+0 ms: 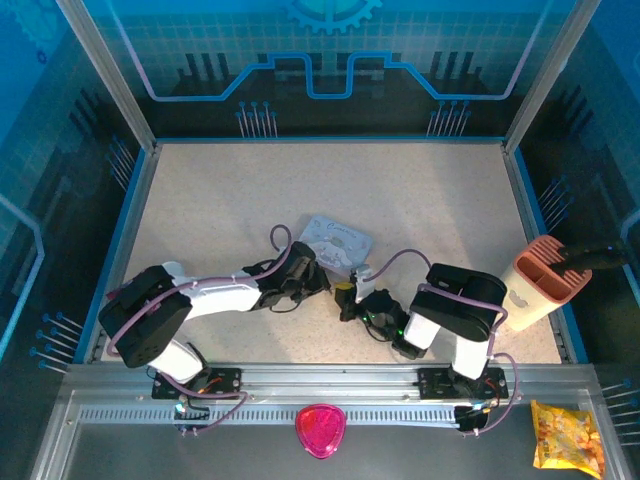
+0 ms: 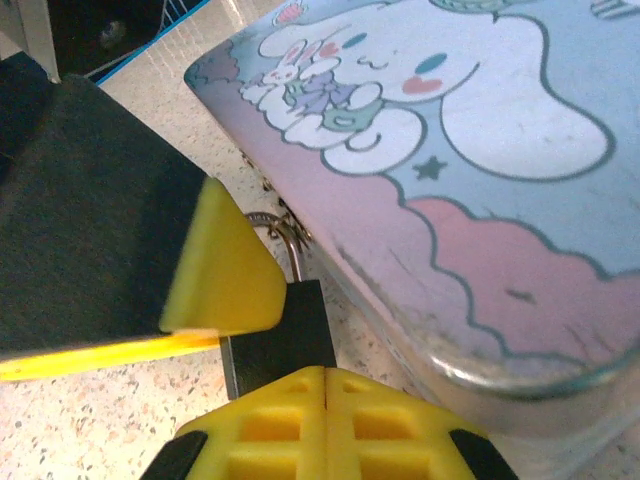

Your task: Unlock the padlock with the key

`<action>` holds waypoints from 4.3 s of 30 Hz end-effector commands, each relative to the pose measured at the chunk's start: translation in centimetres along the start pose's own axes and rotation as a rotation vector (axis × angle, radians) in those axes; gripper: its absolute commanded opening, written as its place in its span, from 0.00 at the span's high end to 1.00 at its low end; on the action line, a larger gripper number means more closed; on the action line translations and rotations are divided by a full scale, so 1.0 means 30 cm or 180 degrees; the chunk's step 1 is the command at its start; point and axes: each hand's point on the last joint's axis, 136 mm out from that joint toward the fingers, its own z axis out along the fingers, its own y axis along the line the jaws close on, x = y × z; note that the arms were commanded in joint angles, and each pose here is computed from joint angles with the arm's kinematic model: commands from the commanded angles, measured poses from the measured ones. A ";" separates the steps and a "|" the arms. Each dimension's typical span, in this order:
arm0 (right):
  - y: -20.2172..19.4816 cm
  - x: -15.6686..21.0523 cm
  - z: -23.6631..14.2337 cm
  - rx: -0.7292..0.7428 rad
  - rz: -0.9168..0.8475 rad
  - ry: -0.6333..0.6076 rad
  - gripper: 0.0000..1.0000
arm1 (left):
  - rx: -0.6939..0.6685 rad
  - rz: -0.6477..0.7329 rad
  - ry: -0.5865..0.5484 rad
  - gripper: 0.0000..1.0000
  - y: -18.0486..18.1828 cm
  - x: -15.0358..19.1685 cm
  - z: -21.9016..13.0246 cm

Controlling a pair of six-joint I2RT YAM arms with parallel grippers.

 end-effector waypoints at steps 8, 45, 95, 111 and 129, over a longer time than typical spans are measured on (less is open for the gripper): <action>0.084 0.003 -0.016 -0.0247 -0.0687 -0.0092 0.73 | 0.0075 -0.0117 -0.0030 0.93 0.026 -0.010 -0.064; 0.071 0.015 0.044 -0.0034 -0.0315 0.0020 1.00 | 0.0233 -0.0126 0.0044 0.95 -0.017 -0.007 -0.086; 0.013 -0.013 0.102 0.0004 0.0194 0.0793 0.47 | -0.1294 0.0624 -0.0282 0.29 0.212 -0.264 -0.056; 0.013 -0.079 0.104 -0.0070 0.1018 0.0722 0.32 | -0.1170 0.0404 -0.0261 0.30 0.231 -0.211 -0.070; 0.002 0.025 0.168 0.0783 0.0422 0.1083 0.48 | -0.1113 0.0335 -0.0281 0.30 0.228 -0.207 -0.068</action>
